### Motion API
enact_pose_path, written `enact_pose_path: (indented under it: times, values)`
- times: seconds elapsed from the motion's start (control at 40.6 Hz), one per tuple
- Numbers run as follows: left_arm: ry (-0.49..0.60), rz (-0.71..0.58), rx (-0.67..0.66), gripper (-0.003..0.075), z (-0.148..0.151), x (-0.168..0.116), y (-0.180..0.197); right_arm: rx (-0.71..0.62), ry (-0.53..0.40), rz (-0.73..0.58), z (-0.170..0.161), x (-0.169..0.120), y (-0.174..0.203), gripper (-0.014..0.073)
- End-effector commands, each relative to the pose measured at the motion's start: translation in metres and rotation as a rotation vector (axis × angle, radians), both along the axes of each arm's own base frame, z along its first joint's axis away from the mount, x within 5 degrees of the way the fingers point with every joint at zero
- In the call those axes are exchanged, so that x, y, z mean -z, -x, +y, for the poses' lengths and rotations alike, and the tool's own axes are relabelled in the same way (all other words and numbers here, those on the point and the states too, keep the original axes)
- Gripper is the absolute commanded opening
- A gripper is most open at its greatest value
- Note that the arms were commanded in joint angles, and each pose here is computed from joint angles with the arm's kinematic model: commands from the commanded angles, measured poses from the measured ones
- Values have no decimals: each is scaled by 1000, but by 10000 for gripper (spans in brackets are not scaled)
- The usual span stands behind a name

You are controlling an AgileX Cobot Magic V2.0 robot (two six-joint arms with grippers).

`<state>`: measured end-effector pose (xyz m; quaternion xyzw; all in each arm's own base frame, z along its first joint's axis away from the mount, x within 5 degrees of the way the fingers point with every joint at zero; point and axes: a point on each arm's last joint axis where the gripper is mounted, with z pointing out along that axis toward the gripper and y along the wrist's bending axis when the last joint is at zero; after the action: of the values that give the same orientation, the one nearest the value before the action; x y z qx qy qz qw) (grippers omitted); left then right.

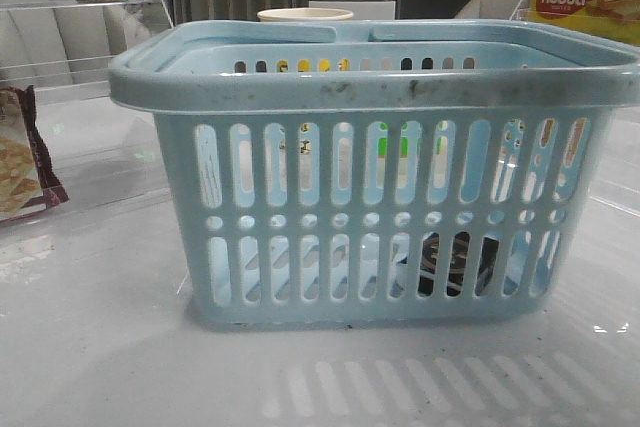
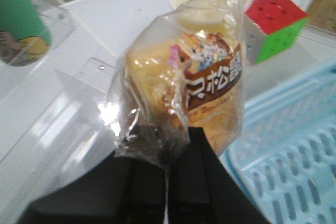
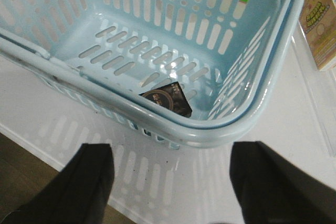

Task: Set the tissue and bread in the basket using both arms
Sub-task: 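Carry the bread over the basket and release it inside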

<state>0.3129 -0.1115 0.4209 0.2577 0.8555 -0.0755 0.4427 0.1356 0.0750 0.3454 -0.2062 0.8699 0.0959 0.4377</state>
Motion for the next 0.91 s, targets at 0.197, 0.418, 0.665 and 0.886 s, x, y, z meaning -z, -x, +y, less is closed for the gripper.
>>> enact_pose_path:
  times: [0.197,0.418,0.665,0.886]
  values:
    - [-8,28,273,95,-72,-6,42,-2,-26,-91,0,-14,-4,571]
    - [-49,112,364,120,-117,31,34,-2,-26,-91,0,-14,-4,571]
    - [-25,179,378,420,-134,52,25,-2,-26,-91,0,-14,-4,571]
    - [-11,150,385,419,-123,31,39,-2,-26,-91,0,-14,-4,571]
